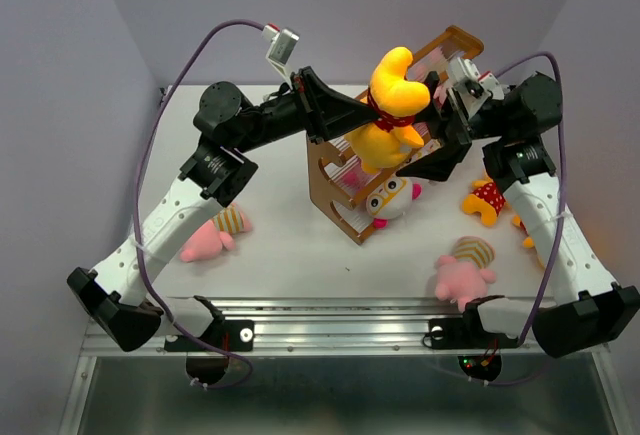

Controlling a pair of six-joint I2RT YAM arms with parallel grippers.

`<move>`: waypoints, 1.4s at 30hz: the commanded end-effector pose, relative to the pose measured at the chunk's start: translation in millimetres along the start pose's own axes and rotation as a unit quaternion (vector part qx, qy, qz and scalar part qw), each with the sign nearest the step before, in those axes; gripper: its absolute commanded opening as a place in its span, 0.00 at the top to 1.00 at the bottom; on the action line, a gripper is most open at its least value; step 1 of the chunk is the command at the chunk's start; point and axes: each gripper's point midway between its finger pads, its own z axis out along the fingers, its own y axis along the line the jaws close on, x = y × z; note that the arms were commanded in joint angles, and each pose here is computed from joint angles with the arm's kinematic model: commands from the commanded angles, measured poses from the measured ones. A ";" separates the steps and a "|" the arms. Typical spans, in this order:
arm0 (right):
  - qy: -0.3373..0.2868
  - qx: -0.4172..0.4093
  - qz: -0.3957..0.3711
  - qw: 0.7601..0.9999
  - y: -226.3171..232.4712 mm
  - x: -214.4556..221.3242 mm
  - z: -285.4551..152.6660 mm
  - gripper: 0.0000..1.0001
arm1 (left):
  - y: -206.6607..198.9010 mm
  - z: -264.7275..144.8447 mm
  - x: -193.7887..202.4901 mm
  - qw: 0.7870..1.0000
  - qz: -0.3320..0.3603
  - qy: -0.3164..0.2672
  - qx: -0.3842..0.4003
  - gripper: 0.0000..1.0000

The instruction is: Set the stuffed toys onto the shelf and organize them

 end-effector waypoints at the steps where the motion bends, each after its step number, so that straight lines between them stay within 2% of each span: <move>1: -0.026 -0.011 -0.047 0.998 1.9 -34.4 16.8 0.00 | -60.7 -6.9 -31.5 0.994 0.050 -0.031 0.093 1.00; 4: -0.042 -0.022 -0.044 0.998 7.0 -45.2 27.4 0.02 | -56.7 -7.4 -31.1 0.994 0.051 -0.034 0.086 1.00; 6: -0.054 -0.021 -0.029 0.998 5.4 -49.9 32.2 0.10 | -52.5 -7.2 -30.1 0.995 0.051 -0.037 0.080 1.00; 7: -0.056 -0.020 -0.021 0.998 2.0 -48.4 33.0 0.25 | -49.7 -7.4 -28.4 0.995 0.049 -0.037 0.077 1.00; 9: -0.061 -0.014 -0.011 0.998 -1.6 -50.3 33.7 0.44 | -49.1 -10.0 -30.8 0.995 0.053 -0.046 0.070 1.00; 10: -0.062 -0.011 -0.016 0.998 -3.9 -50.9 34.0 0.63 | -45.5 -11.6 -29.8 0.995 0.052 -0.048 0.064 1.00; 12: -0.060 0.001 0.001 0.998 -8.6 -48.6 34.2 0.81 | -45.0 -17.9 -34.2 0.995 0.056 -0.059 0.054 1.00; 14: -0.063 0.030 0.010 0.998 -17.8 -50.4 33.9 0.92 | -34.2 -25.8 -37.2 0.996 0.056 -0.069 0.021 1.00; 16: -0.061 0.066 0.017 0.996 -29.3 -52.2 32.6 0.99 | -25.8 -31.3 -43.4 0.995 0.064 -0.077 -0.014 0.91; 17: -0.043 0.091 0.011 0.995 -35.3 -50.7 29.8 0.99 | -24.1 -35.3 -47.4 0.992 0.089 -0.081 -0.033 0.66; 19: -0.025 0.190 -0.005 0.982 -65.7 -51.8 18.1 0.99 | -0.3 -43.6 -48.1 0.987 0.083 -0.081 -0.112 0.43; 20: -0.002 0.221 -0.017 0.975 -75.3 -44.0 11.4 1.00 | -2.8 -48.9 -54.8 0.983 0.093 -0.088 -0.128 0.32; 21: 0.007 0.259 -0.050 0.964 -84.1 -55.2 2.4 0.99 | 7.0 -55.2 -55.9 0.977 0.102 -0.090 -0.162 0.28; 22: 0.022 0.327 -0.062 0.943 -107.0 -54.3 -13.0 1.00 | 8.4 -60.1 -58.1 0.974 0.104 -0.092 -0.178 0.24; 23: 0.046 0.361 -0.073 0.929 -117.3 -49.5 -24.0 1.00 | 8.1 -64.1 -60.0 0.972 0.107 -0.096 -0.188 0.20; 24: 0.056 0.413 -0.094 0.904 -128.7 -59.7 -40.7 0.99 | 14.6 -68.3 -59.8 0.967 0.108 -0.096 -0.210 0.20; 25: 0.077 0.428 -0.102 0.895 -138.1 -53.3 -46.9 1.00 | 16.7 -70.4 -61.0 0.965 0.106 -0.097 -0.220 0.16; 28: 0.137 0.474 -0.136 0.859 -153.9 -42.6 -71.1 1.00 | 21.0 -69.8 -65.3 0.962 0.101 -0.097 -0.236 0.14; 34: 0.260 0.501 -0.208 0.799 -167.7 -18.8 -88.9 1.00 | 30.7 -52.8 -80.0 0.960 0.092 -0.106 -0.243 0.11; 38: 0.319 0.485 -0.249 0.775 -165.5 -6.6 -85.6 1.00 | 34.5 -30.1 -90.8 0.965 0.095 -0.100 -0.225 0.11; 40: 0.331 0.488 -0.257 0.766 -163.4 -2.7 -86.0 1.00 | 37.3 -22.4 -91.4 0.966 0.095 -0.094 -0.220 0.11; 42: 0.331 0.483 -0.264 0.767 -161.2 -3.2 -82.4 0.99 | 46.6 -15.5 -91.6 0.966 0.095 -0.087 -0.224 0.11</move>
